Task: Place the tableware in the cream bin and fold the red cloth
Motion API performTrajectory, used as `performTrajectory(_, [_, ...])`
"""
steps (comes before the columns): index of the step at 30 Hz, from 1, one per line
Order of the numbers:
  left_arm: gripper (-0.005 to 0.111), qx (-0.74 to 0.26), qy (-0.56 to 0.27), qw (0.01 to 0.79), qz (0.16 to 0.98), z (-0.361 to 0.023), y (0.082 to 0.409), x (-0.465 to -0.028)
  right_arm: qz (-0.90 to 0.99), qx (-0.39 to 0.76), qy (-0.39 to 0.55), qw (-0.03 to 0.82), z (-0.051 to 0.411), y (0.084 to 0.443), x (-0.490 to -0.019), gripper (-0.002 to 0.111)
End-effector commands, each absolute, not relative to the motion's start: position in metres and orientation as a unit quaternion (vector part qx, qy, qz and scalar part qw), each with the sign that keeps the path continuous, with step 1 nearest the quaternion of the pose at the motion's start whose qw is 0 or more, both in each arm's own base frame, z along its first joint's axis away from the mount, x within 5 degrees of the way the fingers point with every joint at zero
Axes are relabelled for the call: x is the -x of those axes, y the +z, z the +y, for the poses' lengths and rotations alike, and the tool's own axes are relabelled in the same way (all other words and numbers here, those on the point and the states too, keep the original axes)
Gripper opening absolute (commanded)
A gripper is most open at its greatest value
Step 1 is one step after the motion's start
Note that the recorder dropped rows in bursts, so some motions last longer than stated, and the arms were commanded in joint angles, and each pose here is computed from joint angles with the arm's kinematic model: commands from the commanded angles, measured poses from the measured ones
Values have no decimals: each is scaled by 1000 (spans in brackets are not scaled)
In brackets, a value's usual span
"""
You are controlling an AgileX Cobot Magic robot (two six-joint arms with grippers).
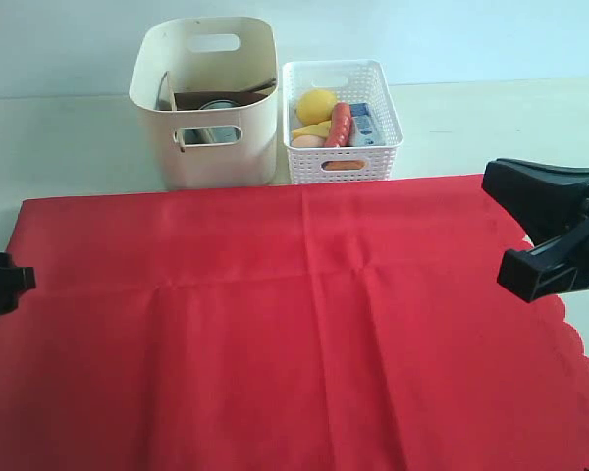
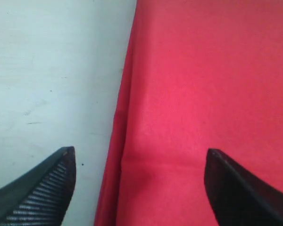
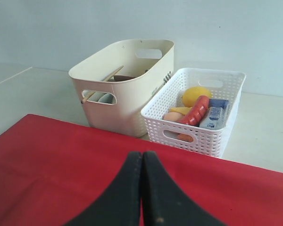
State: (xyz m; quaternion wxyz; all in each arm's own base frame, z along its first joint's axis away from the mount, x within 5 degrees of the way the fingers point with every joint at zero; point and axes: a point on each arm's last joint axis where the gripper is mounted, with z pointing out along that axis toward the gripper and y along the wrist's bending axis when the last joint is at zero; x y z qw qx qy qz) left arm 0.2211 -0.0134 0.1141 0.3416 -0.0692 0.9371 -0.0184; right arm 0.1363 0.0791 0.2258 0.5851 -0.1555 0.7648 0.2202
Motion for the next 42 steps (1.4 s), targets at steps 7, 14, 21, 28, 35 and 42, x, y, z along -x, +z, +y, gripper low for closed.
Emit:
performTrajectory(7, [73,52,-9,326,944,-15,96,-237,764,155,219,587,78,226,-137,0])
performTrajectory(14, [62,52,-8,320,946,-15,92,-236,764,155,219,587,78,226,-137,0])
performTrajectory(21, [18,57,-10,319,946,-15,92,-236,764,155,219,587,78,226,-137,0])
performTrajectory(28, [0,57,-10,318,946,-15,92,-236,771,155,214,579,78,224,-136,0])
performTrajectory(35, [0,42,-5,318,947,-14,94,-236,778,156,208,572,77,222,-136,0])
performTrajectory(42, [0,26,41,343,938,11,115,-235,780,156,206,570,77,222,-136,0])
